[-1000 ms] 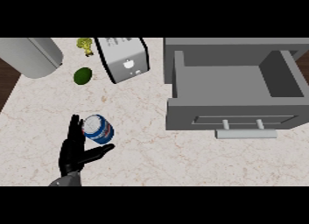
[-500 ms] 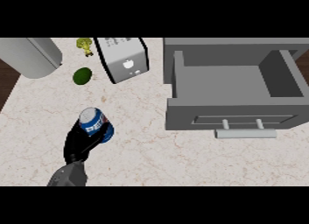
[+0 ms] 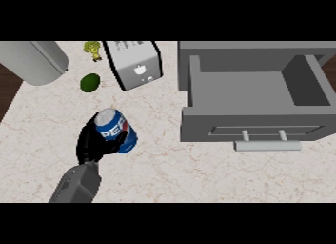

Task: Pick up the can, place it into the drawer and close the drawer

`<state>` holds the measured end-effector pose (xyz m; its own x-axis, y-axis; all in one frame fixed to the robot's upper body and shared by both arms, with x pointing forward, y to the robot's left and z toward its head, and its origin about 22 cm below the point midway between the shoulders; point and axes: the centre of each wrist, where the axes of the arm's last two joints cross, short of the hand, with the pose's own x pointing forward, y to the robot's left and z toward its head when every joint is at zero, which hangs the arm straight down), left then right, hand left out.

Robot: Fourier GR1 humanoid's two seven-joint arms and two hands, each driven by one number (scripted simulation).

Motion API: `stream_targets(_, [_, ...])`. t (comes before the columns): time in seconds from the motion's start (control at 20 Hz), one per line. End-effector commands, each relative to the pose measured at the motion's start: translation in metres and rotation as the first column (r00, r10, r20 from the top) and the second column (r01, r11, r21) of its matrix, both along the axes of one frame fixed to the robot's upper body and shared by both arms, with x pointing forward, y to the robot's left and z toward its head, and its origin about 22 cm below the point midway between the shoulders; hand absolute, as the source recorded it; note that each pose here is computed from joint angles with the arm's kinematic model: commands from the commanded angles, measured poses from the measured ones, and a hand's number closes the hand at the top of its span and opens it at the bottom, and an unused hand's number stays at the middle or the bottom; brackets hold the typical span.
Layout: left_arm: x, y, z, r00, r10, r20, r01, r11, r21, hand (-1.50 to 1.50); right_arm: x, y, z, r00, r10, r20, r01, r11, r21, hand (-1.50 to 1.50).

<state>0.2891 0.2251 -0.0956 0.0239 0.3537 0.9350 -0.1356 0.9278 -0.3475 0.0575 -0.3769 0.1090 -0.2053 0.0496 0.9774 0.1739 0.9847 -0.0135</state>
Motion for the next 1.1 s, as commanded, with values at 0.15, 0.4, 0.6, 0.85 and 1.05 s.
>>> stream_targets(0.15, [-0.009,0.004,0.024,0.994,-0.070,0.080,0.070,0.998,-0.001,1.50,0.004,-0.001,-0.006,1.000,-0.025,0.004,0.025,1.000,0.002,-1.50])
stream_targets(0.4, [0.028,0.004,0.039,0.993,-0.084,0.088,0.084,0.996,0.011,1.50,-0.006,0.008,-0.001,1.000,-0.015,0.006,0.015,1.000,-0.003,-1.50])
stream_targets(0.6, [0.022,0.001,0.082,0.983,-0.099,0.153,0.095,0.995,0.036,1.50,-0.017,0.000,-0.003,1.000,-0.014,0.001,0.014,1.000,-0.006,-1.50])
stream_targets(0.85, [0.037,-0.022,0.127,0.978,-0.136,0.160,0.123,0.989,0.086,1.50,-0.005,0.017,0.015,1.000,-0.023,0.011,0.023,1.000,0.017,-1.50])
stream_targets(1.05, [0.031,-0.055,0.161,0.976,-0.120,0.184,0.103,0.990,0.095,1.50,-0.002,0.003,0.014,1.000,-0.014,0.012,0.014,1.000,-0.008,-1.50])
